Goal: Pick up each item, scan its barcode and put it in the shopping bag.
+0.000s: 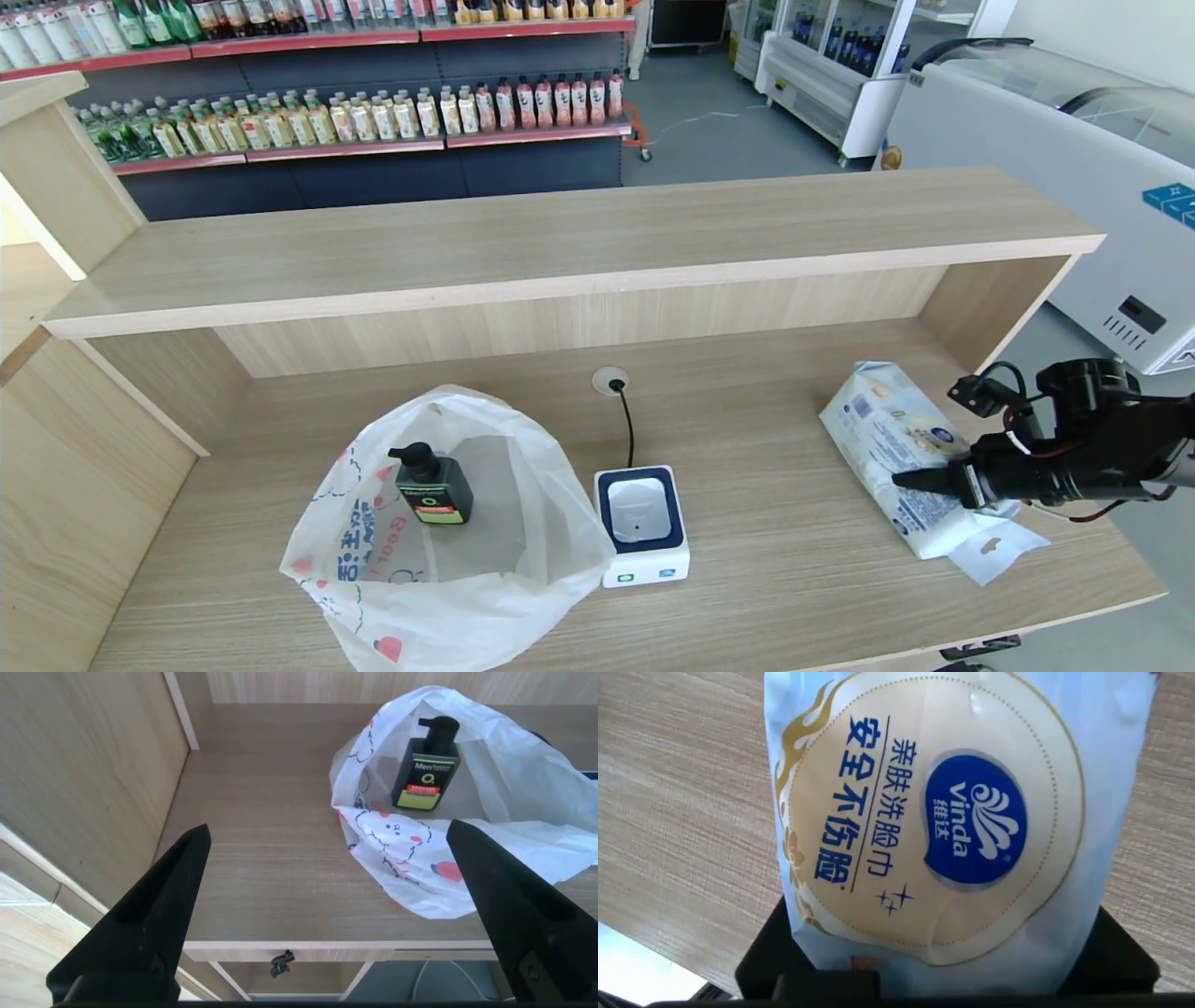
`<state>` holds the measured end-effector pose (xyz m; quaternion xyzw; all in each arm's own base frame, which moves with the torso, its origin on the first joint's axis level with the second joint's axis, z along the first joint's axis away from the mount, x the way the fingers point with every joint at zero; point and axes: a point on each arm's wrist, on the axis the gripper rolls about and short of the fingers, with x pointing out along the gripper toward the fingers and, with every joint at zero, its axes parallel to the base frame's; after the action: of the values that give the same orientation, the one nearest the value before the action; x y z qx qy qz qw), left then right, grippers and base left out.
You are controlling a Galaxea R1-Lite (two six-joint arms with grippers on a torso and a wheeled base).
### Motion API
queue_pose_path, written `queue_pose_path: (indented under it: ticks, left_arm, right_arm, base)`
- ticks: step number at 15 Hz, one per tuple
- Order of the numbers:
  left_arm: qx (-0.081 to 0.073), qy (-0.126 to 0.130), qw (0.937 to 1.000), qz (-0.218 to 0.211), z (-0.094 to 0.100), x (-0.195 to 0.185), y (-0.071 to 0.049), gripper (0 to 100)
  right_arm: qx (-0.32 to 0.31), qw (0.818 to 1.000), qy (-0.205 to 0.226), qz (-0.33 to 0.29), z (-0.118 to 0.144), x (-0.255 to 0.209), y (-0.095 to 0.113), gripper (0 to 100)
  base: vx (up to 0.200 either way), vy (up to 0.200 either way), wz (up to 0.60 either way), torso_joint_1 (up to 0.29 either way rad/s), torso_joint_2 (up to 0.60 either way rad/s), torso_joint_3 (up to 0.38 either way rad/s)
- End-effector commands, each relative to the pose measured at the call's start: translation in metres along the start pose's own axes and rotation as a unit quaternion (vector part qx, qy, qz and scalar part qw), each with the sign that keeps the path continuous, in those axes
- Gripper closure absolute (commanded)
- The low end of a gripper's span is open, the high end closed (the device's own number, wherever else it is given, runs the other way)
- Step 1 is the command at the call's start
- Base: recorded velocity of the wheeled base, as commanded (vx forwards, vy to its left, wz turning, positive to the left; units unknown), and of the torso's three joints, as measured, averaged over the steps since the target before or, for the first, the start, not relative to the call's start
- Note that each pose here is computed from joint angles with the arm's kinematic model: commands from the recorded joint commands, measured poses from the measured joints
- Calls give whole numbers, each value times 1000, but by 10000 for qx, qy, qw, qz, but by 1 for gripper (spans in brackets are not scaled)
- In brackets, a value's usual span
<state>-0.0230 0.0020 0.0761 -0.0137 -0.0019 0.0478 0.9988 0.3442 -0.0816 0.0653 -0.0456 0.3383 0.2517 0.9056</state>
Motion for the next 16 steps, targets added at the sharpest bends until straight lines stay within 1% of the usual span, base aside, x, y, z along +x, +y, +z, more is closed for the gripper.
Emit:
queue_pose_path:
  ticks: [1,2,3,4,5,6,7,8,9,11,12,16]
  left_arm:
    - [-2,-2,10000,-3,0,0,0,0]
    - [-10,-2,10000,-3,0,0,0,0]
    - [-1,5,10000,-3,0,0,0,0]
    - [-2,-3,10000,4,0,0,0,0]
    - [-2,-3,10000,4,0,0,0,0]
    - [-2,-3,10000,4,0,0,0,0]
    - [-2,-3,10000,4,0,0,0,0]
    - [-2,-3,10000,4,0,0,0,0]
    - [-2,-3,10000,4,0,0,0,0]
    - [-10,-2,10000,-3,0,0,0,0]
    - [-2,-3,10000,4,0,0,0,0]
    - [-2,-2,10000,-3,0,0,0,0]
  right_arm:
    - [-226,9988,-420,-84,17,-27,2,100]
    - [-284,9980,-566,-34,22,-34,3,100]
    - [-498,9930,-1061,148,36,-64,12,100]
    - [-589,9883,-1361,360,41,-87,24,100]
    - [-650,9848,-1521,530,44,-105,36,100]
    - [-776,9771,-1790,849,44,-133,58,100]
    - [-1017,9643,-2130,1200,44,-158,80,100]
    - [-1206,9537,-2350,1440,44,-171,93,100]
    - [-1363,9378,-2592,1865,46,-186,109,100]
    - [-1631,9110,-2871,2472,45,-203,133,100]
    - [-1759,9006,-2927,2690,45,-205,142,100]
    - [-1883,8822,-2856,3237,37,-198,165,100]
  base:
    - [0,0,0,0,0,0]
    - [0,0,0,0,0,0]
    - [0,0,0,0,0,0]
    - [0,0,0,0,0,0]
    - [0,0,0,0,0,0]
    - [0,0,0,0,0,0]
    - [0,0,0,0,0,0]
    - [0,0,0,0,0,0]
    - [0,0,0,0,0,0]
    - [0,0,0,0,0,0]
    - [0,0,0,0,0,0]
    - [0,0,0,0,0,0]
